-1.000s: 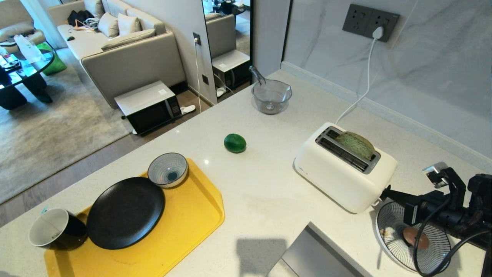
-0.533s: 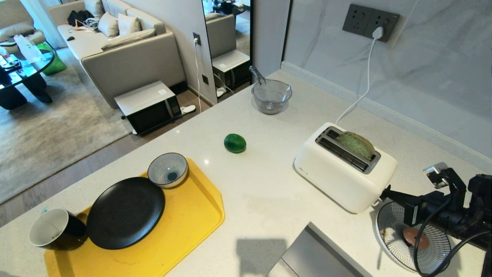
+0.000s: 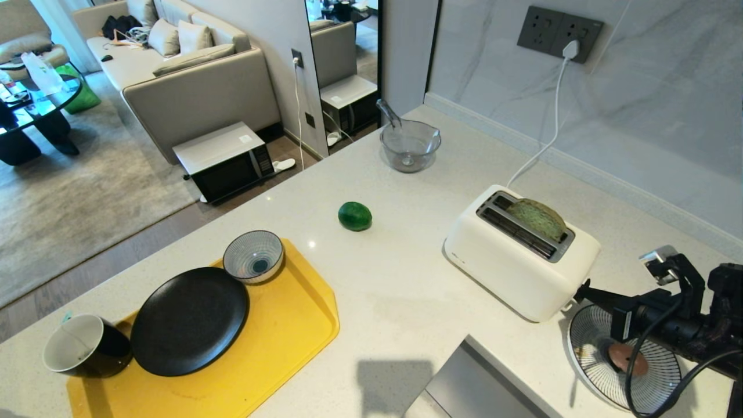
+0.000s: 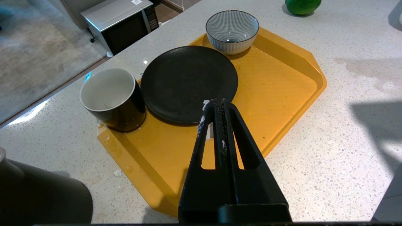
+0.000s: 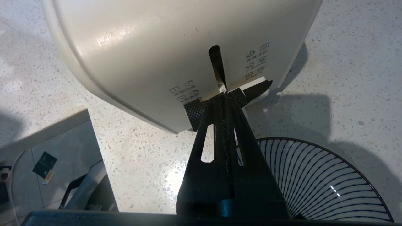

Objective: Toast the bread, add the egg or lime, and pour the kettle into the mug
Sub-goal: Use a bread toaster, then put the baked bread on a plate

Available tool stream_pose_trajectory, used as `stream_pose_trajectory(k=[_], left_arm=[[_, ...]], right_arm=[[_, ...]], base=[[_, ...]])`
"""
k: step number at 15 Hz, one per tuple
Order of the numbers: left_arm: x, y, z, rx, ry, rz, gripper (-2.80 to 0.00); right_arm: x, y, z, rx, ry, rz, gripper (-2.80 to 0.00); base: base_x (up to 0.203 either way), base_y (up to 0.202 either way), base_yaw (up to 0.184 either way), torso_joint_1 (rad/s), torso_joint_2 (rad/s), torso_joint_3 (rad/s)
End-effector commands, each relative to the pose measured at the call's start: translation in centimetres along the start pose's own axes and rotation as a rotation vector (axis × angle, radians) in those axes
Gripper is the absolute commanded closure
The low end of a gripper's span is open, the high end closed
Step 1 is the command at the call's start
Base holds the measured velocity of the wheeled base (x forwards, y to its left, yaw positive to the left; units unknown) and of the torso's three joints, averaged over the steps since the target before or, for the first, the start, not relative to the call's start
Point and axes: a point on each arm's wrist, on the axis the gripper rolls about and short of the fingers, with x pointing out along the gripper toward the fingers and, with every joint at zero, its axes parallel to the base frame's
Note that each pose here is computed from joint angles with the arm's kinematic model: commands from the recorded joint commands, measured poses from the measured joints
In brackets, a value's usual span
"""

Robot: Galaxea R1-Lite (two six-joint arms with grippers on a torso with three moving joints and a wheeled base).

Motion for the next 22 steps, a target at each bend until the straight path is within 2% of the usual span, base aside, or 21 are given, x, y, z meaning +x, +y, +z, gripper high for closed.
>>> stream_pose_trajectory(k=[1, 8, 17, 22], left_arm=[[0.1, 0.0, -0.5, 0.001, 0.014, -0.001, 0.00], [0.1, 0.0, -0.5, 0.001, 0.014, -0.001, 0.00], [0.1, 0.0, -0.5, 0.001, 0.014, -0.001, 0.00], [0.1, 0.0, -0.5, 0.001, 0.014, -0.001, 0.00]], right_arm=[[-0.4, 0.2, 0.4, -0.012, -0.020, 0.001, 0.00], [-2.9, 1.3, 1.4, -0.034, -0.079, -0.015, 0.00], [-7.7, 3.5, 3.2, -0.058, -0.227, -0.067, 0.00], [-8.8, 4.0, 4.2, -0.030, -0.290, -0.018, 0.00]], base=[[0.000, 0.000, 0.000, 0.000, 0.00, 0.000], [0.000, 0.000, 0.000, 0.000, 0.00, 0.000], [0.000, 0.000, 0.000, 0.000, 0.00, 0.000], [0.000, 0.000, 0.000, 0.000, 0.00, 0.000]])
